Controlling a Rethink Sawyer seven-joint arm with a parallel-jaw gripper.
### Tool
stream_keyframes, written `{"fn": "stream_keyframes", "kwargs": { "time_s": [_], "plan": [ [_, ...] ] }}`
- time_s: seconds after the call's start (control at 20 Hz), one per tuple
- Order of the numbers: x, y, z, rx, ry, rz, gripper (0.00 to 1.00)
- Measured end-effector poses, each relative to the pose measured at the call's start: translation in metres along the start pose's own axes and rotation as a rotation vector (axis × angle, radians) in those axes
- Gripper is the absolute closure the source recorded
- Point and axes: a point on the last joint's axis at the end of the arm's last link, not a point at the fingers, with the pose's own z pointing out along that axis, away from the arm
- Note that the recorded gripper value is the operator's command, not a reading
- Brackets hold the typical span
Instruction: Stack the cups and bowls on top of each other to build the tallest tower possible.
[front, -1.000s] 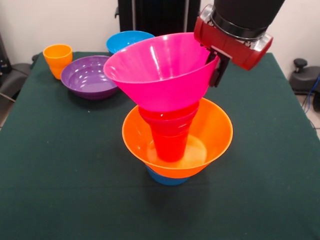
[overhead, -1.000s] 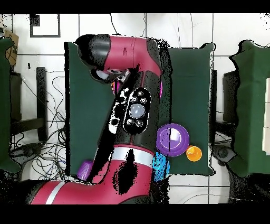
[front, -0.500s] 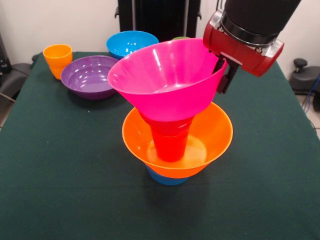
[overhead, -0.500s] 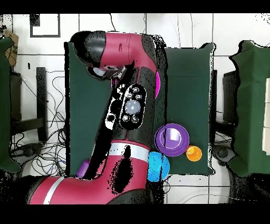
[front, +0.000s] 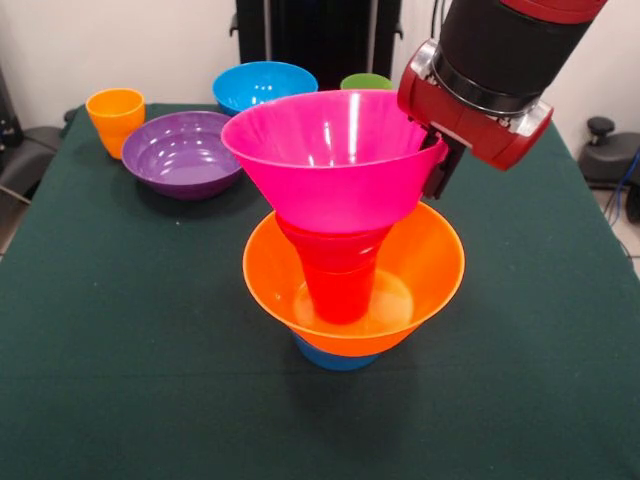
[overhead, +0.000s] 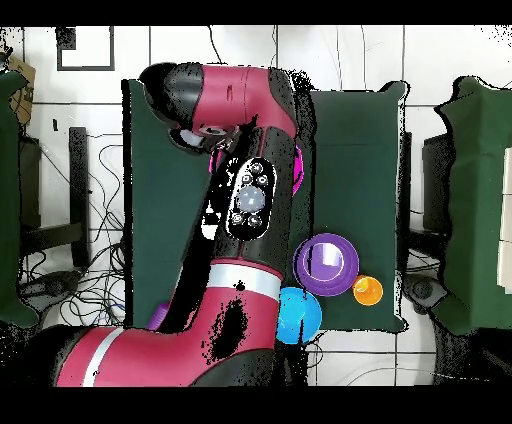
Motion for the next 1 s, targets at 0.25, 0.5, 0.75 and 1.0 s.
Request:
{"fn": "stream_keyframes", "kwargs": {
  "time_s": [0.25,0.5,0.75,1.0],
  "plan": [
    [0.001,0.000,0.002,0.008,-0.002,-0.001,1.00],
    [-0.002,0.000,0.006,0.013,-0.003,0.000,1.00],
    [-0.011,0.002,0.007,0.010,-0.018,0.002,1.00],
    [-0.019,0.000,0.003,0.000,-0.011,0.014,1.00]
  ]
}}
